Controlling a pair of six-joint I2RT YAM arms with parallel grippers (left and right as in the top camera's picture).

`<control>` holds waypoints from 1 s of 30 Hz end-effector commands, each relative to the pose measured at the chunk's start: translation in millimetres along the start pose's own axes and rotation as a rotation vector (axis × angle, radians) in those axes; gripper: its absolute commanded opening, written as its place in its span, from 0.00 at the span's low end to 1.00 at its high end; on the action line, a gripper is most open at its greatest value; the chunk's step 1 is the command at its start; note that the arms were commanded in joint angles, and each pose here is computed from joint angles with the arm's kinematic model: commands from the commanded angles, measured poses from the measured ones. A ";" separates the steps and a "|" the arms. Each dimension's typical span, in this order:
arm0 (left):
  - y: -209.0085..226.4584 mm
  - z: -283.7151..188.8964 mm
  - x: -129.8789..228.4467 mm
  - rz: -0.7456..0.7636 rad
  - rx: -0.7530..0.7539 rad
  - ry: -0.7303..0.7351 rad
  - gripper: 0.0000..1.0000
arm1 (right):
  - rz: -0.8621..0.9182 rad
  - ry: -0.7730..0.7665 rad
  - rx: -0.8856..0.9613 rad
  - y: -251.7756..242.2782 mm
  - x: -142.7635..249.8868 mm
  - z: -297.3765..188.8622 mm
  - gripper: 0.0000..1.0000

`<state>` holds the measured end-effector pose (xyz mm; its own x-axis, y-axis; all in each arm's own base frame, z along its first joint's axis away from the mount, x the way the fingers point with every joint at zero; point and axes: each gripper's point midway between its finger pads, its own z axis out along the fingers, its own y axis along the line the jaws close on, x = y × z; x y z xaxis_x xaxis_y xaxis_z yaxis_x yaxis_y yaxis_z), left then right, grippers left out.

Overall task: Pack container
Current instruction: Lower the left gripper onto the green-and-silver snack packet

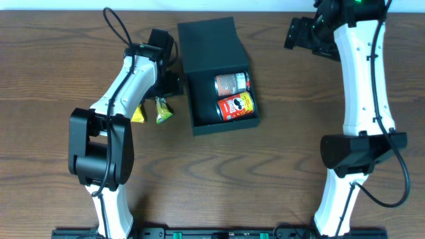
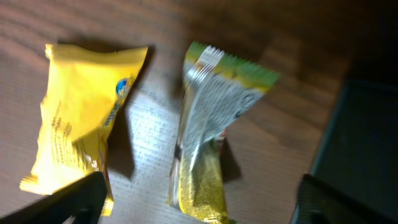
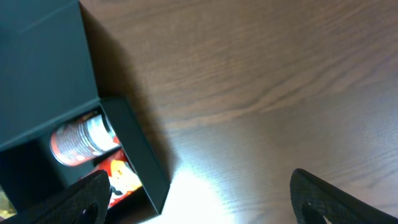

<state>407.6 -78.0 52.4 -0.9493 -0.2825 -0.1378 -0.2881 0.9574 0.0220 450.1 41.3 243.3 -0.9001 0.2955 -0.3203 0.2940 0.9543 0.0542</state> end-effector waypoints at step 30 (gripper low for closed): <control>0.4 38.1 10.2 -0.069 0.020 -0.007 0.49 | 0.017 -0.075 -0.034 8.2 -18.1 -3.6 0.94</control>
<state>403.1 -83.9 17.8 -0.9246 -0.3539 -0.1408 -0.3524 0.9352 -0.0363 464.3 43.6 248.5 -0.8791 0.2982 -0.3717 0.2889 0.9538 0.0821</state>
